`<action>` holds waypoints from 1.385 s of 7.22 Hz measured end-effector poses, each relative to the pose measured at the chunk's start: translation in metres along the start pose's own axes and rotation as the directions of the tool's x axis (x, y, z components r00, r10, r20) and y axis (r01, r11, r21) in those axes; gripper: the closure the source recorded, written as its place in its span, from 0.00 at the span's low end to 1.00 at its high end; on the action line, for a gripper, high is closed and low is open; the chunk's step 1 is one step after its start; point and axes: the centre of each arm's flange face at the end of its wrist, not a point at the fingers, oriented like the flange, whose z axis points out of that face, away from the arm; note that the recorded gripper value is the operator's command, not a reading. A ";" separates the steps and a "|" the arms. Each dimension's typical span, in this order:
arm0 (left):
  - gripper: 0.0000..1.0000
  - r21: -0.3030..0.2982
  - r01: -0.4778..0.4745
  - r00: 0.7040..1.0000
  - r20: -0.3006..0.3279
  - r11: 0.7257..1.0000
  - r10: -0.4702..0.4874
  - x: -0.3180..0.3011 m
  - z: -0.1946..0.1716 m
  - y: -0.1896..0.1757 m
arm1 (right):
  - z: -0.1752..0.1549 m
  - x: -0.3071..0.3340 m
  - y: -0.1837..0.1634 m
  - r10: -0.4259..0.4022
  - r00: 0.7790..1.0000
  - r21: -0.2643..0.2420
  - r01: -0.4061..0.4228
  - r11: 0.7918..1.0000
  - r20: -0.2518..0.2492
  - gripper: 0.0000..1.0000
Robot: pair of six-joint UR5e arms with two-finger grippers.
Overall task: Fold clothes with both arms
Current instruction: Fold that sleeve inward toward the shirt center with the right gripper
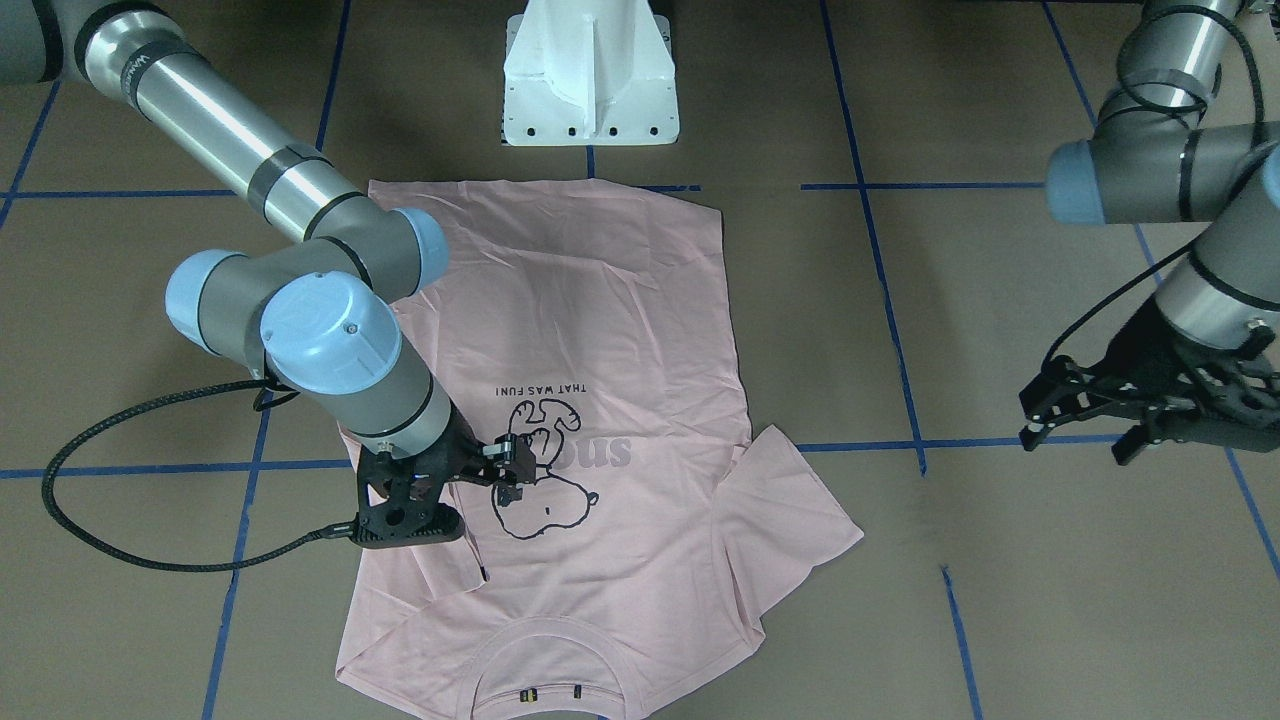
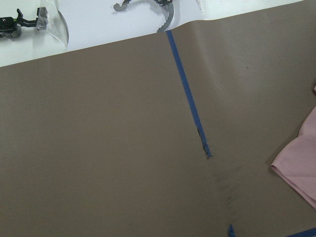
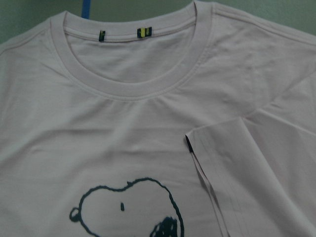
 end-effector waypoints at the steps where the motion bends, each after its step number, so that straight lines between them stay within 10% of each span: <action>1: 0.02 0.029 0.087 0.996 -0.016 0.996 -0.086 0.032 0.023 0.018 | -0.025 0.020 0.016 0.034 0.999 -0.028 -0.035 0.999 -0.031 0.00; 5: 0.03 0.118 0.222 0.971 0.064 0.968 -0.230 0.137 0.136 0.046 | -0.071 0.137 0.036 0.030 0.999 -0.096 -0.034 0.995 -0.040 0.00; 10: 0.07 0.169 0.209 0.969 0.099 0.963 -0.228 0.137 0.182 0.032 | -0.068 0.145 0.038 0.022 0.999 -0.099 -0.026 0.995 -0.041 0.00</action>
